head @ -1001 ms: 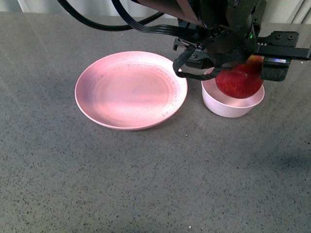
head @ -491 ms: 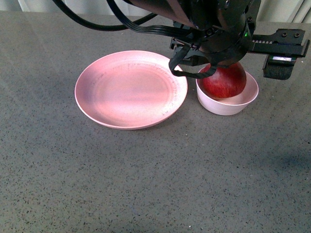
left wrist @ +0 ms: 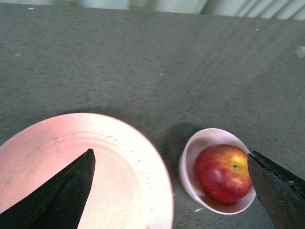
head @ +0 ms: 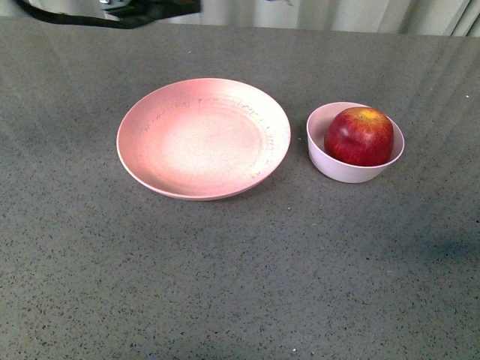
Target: Move apple from plate to bowl
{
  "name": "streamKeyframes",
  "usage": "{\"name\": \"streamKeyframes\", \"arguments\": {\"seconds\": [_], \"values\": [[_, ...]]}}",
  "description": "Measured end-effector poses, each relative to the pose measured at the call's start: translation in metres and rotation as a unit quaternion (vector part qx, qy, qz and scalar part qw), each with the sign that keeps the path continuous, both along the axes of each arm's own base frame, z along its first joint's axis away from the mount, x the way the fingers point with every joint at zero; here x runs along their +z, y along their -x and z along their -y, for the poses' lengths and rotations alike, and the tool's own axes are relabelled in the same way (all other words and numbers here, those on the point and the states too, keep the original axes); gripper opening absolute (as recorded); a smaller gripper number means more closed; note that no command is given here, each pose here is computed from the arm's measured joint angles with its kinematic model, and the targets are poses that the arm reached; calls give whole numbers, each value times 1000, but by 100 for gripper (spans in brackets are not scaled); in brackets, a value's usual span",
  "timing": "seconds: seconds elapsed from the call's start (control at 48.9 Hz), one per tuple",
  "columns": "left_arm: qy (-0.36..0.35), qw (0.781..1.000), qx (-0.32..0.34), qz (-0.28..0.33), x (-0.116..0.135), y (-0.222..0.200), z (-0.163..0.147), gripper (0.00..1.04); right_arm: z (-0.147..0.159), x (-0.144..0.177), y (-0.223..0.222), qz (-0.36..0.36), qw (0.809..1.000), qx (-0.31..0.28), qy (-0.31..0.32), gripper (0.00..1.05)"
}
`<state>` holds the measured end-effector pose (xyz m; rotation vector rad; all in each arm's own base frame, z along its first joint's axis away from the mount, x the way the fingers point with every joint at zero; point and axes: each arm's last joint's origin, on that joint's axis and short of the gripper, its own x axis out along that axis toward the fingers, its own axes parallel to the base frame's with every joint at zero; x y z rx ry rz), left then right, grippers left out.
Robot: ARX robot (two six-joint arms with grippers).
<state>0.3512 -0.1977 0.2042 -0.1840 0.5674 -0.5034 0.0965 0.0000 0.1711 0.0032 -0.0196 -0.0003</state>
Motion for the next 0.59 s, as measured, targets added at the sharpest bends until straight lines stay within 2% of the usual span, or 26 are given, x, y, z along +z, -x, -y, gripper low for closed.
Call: {"name": "streamKeyframes", "arguments": {"seconds": [0.061,0.123,0.143,0.164,0.225,0.286,0.307,0.491,0.593], "values": [[-1,1000,28,0,4,3,-28,96,0,0,0,0,1000,0,0,96],[-4,999,44,5,6,5,-40,96,0,0,0,0,1000,0,0,96],[-14,998,62,29,5,5,-40,93,0,0,0,0,1000,0,0,96],[-34,990,104,89,4,6,-43,88,0,0,0,0,1000,0,0,96],[-67,961,191,191,-4,20,-57,76,0,0,0,0,1000,2,0,96],[-72,940,232,241,-9,40,-79,63,0,0,0,0,1000,0,0,96],[-84,925,247,275,-24,132,-158,2,0,0,0,0,1000,0,0,96],[-89,929,243,264,-33,158,-174,2,0,0,0,0,1000,0,0,96],[-84,925,246,278,-36,170,-179,2,0,0,0,0,1000,0,0,96]]}}
